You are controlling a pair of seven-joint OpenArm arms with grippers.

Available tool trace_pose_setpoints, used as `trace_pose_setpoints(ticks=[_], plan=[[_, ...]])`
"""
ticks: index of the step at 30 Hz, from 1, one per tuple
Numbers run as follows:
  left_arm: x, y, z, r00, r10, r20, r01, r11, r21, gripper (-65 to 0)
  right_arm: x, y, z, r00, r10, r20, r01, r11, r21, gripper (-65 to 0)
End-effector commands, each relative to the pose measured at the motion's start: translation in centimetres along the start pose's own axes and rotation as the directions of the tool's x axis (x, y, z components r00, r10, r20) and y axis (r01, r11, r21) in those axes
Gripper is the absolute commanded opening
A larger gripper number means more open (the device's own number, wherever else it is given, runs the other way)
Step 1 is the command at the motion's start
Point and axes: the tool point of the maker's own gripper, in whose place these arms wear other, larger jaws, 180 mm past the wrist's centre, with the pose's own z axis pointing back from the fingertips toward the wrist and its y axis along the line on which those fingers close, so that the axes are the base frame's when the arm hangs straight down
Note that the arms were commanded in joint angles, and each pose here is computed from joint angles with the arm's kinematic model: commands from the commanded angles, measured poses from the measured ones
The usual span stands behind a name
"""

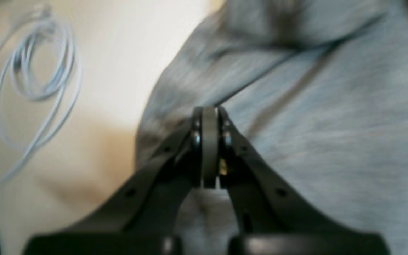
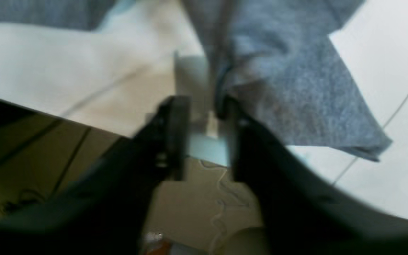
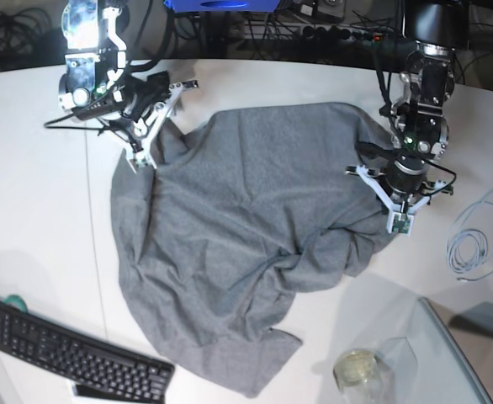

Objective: Layout the t-shirt on the table in an organized manner, then fold the t-shirt properly
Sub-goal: 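Swing the lifted shirt and lay it flat with both grippers, then pull the shirt corners apart with both grippers to smooth it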

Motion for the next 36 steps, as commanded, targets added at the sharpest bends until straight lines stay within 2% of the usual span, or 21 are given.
trace_pose_setpoints(ticks=[1, 4, 7, 9, 12, 14, 18, 21, 27, 28, 31, 36], plan=[[0.9, -0.4, 0.6, 0.999, 0.005, 0.037, -0.005, 1.000, -0.004, -65.0, 2.0, -0.6, 1.4, 0.997, 0.005, 0.078, -0.003, 1.000, -0.021, -40.5], [0.5, -2.9, 1.8, 0.999, 0.033, 0.041, -0.031, 0.999, -0.045, -65.0, 3.6, -4.0, 3.6, 0.985, -0.059, 0.164, 0.075, 0.993, -0.094, -40.2], [-0.8, -5.1, 2.3, 0.998, 0.064, 0.016, -0.062, 0.995, -0.077, -65.0, 6.8, -8.7, 5.0, 0.956, -0.145, 0.256, 0.189, 0.969, -0.156, -39.3], [-1.9, -6.0, 2.3, 0.997, 0.076, -0.014, -0.077, 0.993, -0.088, -65.0, 8.5, -11.4, 4.8, 0.935, -0.216, 0.280, 0.267, 0.950, -0.160, -39.2], [-3.5, -6.2, 1.9, 0.995, 0.079, -0.058, -0.084, 0.993, -0.087, -65.0, 11.0, -13.9, 3.1, 0.905, -0.326, 0.272, 0.366, 0.924, -0.111, -39.2], [-4.4, -5.9, 1.8, 0.994, 0.079, -0.079, -0.085, 0.993, -0.079, -65.0, 12.0, -14.2, 1.4, 0.905, -0.359, 0.229, 0.381, 0.923, -0.059, -39.2], [-5.7, -4.8, 2.0, 0.994, 0.048, -0.102, -0.055, 0.996, -0.066, -65.0, 13.7, -13.6, -1.0, 0.919, -0.345, 0.192, 0.341, 0.938, 0.055, -39.2], [-6.0, -3.8, 2.0, 0.994, 0.025, -0.107, -0.031, 0.998, -0.055, -65.0, 14.3, -12.8, -3.2, 0.904, -0.383, 0.191, 0.366, 0.923, 0.121, -39.2], [-6.1, -3.0, 2.0, 0.994, 0.008, -0.108, -0.013, 0.999, -0.047, -65.0, 13.3, -11.2, -6.5, 0.902, -0.409, 0.137, 0.382, 0.905, 0.188, -40.5], [-6.1, -2.8, 2.0, 0.994, 0.004, -0.108, -0.009, 0.999, -0.045, -65.0, 13.4, -11.2, -6.6, 0.898, -0.412, 0.152, 0.383, 0.904, 0.191, -43.4], [-6.6, -2.8, 1.9, 0.993, 0.003, -0.120, -0.008, 0.999, -0.043, -65.0, 13.1, -11.7, -6.2, 0.894, -0.409, 0.183, 0.381, 0.909, 0.171, -63.6], [-10.4, -1.5, 1.3, 0.976, -0.018, -0.219, 0.012, 1.000, -0.028, -65.0, 12.4, -14.5, -3.1, 0.887, -0.375, 0.271, 0.371, 0.926, 0.070, -64.7]])
